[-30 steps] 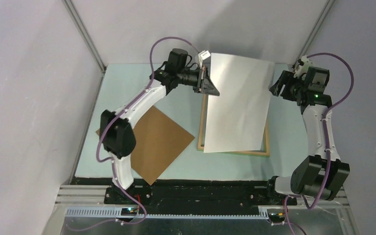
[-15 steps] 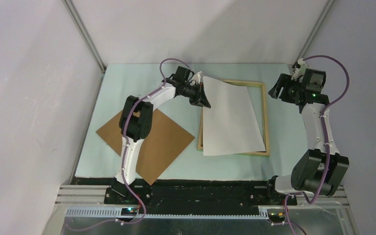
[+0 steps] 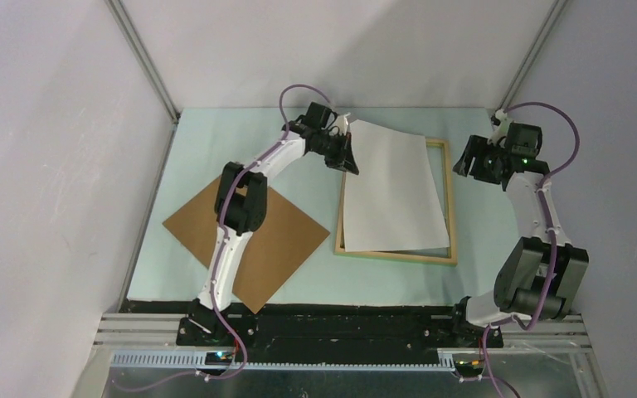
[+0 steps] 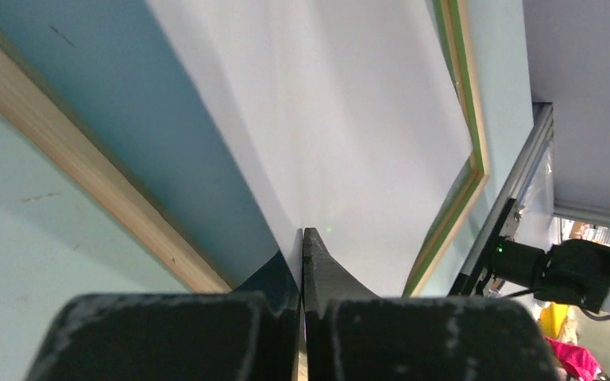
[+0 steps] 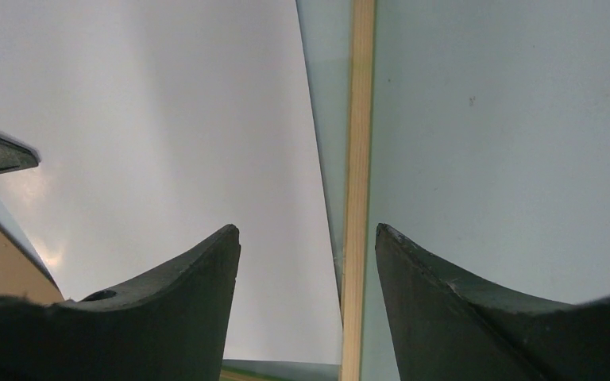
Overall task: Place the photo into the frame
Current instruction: Place the photo in the photo frame, then move the photo frame to the center of the board.
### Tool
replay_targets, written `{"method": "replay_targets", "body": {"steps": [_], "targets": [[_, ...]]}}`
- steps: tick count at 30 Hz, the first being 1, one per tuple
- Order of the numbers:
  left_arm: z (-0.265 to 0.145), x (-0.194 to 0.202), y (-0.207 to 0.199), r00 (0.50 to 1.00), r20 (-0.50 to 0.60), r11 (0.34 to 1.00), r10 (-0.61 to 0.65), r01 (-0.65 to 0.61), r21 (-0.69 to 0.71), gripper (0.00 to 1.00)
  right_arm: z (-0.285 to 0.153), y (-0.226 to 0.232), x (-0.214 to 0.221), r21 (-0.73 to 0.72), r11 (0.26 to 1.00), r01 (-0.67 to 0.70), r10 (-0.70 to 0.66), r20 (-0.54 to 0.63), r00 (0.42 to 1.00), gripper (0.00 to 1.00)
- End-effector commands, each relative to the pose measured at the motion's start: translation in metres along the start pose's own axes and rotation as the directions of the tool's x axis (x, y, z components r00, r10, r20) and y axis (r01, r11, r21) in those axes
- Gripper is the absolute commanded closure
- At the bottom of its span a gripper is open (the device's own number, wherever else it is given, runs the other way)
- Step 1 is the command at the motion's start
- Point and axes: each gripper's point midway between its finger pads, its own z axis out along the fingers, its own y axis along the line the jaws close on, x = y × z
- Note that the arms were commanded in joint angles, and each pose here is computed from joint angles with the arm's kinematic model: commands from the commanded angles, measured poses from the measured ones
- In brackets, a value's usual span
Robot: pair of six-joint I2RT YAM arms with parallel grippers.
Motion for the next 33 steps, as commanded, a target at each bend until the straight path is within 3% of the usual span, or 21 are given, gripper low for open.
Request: {"method": "replay_targets", "body": {"steps": [1,10,25,33], "targets": [[0.008,0.0,-0.002,0.996,-0.033,0.996,0.083,-0.084,-0.025,1.0,0.01,-0.011,-0.001,0.036,0.999,0.025,-0.025,0.0,1.0,0.33],[0.018,-0.004,0.006,0.987,-0.054,0.985,0.151,-0.154,-0.074,0.99,0.036,-0.015,0.013,0.063,0.997,0.036,-0.033,-0.056,0.998,0.34],[0.026,-0.004,0.012,0.974,-0.074,0.965,0.214,-0.223,-0.136,0.72,0.097,-0.027,0.041,0.113,0.99,0.08,-0.053,-0.223,0.973,0.38],[0.025,-0.003,0.01,0.976,-0.076,0.967,0.206,-0.215,-0.138,0.65,0.126,-0.032,0.04,0.115,0.99,0.081,-0.047,-0.274,0.961,0.42]]}}
